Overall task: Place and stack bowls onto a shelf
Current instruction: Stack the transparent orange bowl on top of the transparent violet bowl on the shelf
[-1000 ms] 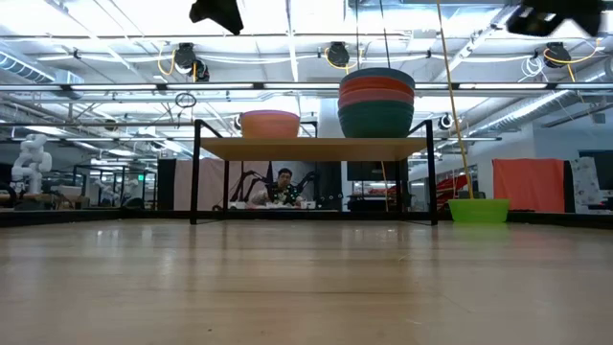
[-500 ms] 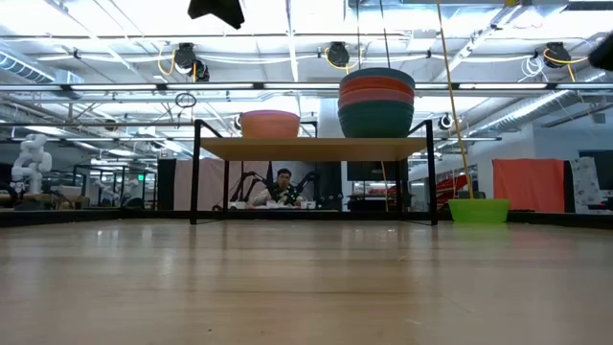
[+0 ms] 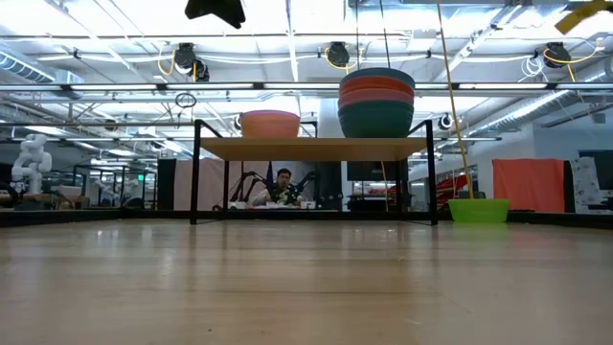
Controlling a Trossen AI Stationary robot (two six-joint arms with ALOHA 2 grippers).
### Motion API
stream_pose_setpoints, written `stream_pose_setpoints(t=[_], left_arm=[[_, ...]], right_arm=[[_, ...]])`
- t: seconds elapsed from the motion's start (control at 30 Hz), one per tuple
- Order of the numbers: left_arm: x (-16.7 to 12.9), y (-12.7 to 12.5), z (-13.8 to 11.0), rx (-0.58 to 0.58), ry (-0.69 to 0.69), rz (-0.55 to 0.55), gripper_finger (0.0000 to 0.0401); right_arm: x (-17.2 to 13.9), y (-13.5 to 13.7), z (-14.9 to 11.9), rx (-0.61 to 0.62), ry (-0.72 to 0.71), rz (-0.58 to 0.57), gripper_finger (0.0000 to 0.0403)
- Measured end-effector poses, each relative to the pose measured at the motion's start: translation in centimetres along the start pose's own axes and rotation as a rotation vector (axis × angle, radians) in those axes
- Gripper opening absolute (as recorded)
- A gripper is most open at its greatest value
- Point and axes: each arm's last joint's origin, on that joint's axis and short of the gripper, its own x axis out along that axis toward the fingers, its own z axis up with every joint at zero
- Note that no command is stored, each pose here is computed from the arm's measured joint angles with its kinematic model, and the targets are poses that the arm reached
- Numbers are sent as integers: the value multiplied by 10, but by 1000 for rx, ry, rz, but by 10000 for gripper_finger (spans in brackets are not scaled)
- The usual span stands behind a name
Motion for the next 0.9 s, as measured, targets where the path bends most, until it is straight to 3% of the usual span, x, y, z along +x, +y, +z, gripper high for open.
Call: stream_pose_setpoints(t=[0.3,0.6,0.9], left_arm=[[0,0,0,-48,0,0,88],[0,0,0,-70,0,-1,88],[0,0,0,-70,1,-1,88]], right_arm=[[20,4,-5,-13,-60,85,116],[29,-2,-12,40,-78,18,116],[39,-6,-11,80,-136,86,116]])
